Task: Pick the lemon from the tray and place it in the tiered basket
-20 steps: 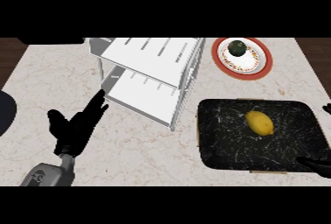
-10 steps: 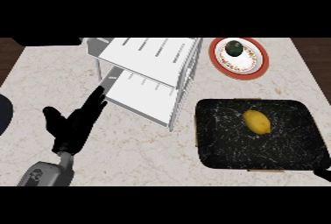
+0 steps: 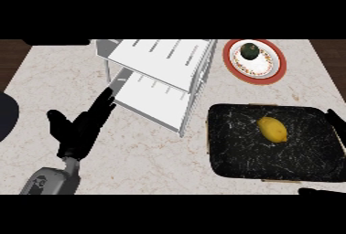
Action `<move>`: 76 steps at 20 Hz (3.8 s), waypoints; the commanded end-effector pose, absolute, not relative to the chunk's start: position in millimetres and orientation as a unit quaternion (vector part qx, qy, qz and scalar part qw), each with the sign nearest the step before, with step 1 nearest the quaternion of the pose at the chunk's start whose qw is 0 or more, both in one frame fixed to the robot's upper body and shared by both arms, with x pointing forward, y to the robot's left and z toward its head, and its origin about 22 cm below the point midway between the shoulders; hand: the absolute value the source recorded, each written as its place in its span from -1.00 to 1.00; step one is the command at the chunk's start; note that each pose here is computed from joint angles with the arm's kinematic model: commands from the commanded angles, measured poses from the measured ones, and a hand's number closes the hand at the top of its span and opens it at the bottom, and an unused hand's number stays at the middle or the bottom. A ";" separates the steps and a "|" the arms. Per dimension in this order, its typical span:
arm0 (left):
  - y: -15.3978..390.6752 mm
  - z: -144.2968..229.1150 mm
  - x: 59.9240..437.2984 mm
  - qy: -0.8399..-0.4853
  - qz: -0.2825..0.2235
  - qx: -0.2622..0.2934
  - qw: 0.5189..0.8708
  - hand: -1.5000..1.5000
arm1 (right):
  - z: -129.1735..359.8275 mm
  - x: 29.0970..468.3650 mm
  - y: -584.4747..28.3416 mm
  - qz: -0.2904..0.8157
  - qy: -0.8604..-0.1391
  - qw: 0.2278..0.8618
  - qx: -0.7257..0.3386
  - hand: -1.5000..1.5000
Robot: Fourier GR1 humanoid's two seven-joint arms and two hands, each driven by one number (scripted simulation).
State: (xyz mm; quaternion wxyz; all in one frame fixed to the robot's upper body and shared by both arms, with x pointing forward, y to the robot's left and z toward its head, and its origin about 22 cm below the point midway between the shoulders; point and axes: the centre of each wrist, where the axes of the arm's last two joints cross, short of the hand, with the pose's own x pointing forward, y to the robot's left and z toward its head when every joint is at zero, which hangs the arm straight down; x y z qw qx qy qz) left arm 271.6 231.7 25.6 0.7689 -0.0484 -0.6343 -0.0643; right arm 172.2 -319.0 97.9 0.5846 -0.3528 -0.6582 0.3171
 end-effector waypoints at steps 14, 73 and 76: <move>219.1 16.1 278.6 -0.637 -0.065 -0.057 0.766 0.00 | 34.9 187.4 -248.1 0.368 -0.545 0.636 -0.404 -1.00; 224.8 29.5 278.1 -0.636 -0.067 -0.051 0.767 0.00 | -59.7 261.5 -283.1 0.332 -0.616 0.599 -0.389 1.00; 236.2 20.4 285.7 -0.636 -0.062 -0.052 0.768 0.00 | -49.7 250.5 -306.6 0.310 -0.636 0.596 -0.379 1.00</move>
